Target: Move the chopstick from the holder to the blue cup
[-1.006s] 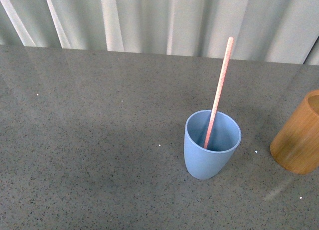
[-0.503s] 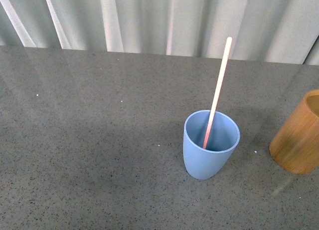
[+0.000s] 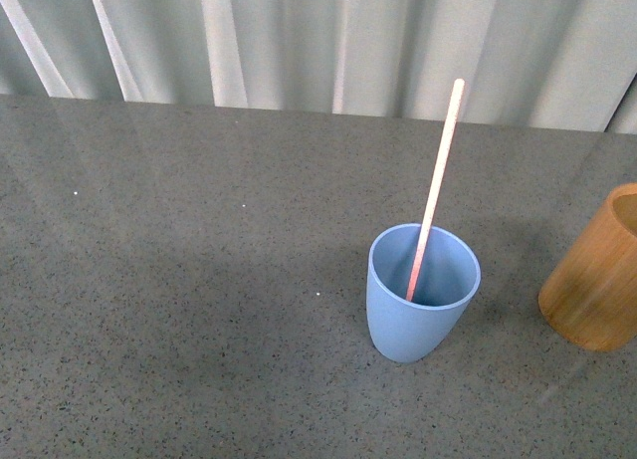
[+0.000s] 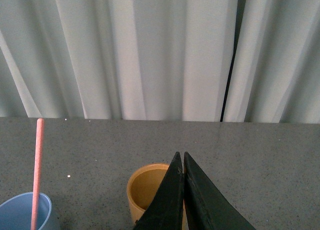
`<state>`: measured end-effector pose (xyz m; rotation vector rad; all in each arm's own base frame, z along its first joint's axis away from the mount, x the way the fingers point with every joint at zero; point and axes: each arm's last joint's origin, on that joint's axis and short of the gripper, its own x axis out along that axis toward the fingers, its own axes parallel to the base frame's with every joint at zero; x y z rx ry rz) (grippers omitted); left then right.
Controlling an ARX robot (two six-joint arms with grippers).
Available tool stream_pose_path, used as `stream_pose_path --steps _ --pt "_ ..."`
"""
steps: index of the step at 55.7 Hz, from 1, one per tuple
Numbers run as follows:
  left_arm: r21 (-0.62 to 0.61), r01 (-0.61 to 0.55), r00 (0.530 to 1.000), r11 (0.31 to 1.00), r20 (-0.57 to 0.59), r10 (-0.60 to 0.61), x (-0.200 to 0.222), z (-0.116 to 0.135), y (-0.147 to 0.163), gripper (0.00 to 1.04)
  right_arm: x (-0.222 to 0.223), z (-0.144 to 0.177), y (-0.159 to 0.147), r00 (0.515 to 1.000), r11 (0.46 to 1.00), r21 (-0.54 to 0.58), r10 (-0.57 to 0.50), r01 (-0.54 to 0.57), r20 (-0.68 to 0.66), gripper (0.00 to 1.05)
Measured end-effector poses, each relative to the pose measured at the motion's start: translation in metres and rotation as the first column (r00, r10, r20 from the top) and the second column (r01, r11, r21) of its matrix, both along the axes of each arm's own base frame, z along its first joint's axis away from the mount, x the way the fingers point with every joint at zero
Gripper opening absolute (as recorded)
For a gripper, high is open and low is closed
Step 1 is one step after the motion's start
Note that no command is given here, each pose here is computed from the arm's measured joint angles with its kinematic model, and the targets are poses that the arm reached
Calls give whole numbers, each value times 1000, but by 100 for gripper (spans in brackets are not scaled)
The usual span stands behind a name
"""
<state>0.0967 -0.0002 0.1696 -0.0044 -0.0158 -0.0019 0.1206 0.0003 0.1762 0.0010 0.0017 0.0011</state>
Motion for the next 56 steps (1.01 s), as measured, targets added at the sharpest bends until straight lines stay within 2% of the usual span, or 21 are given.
stream_pose_path --steps 56 --pt "0 0 1000 1000 1 0 0 0 0 98 -24 -7 0 1000 1000 0 0 0 17 1"
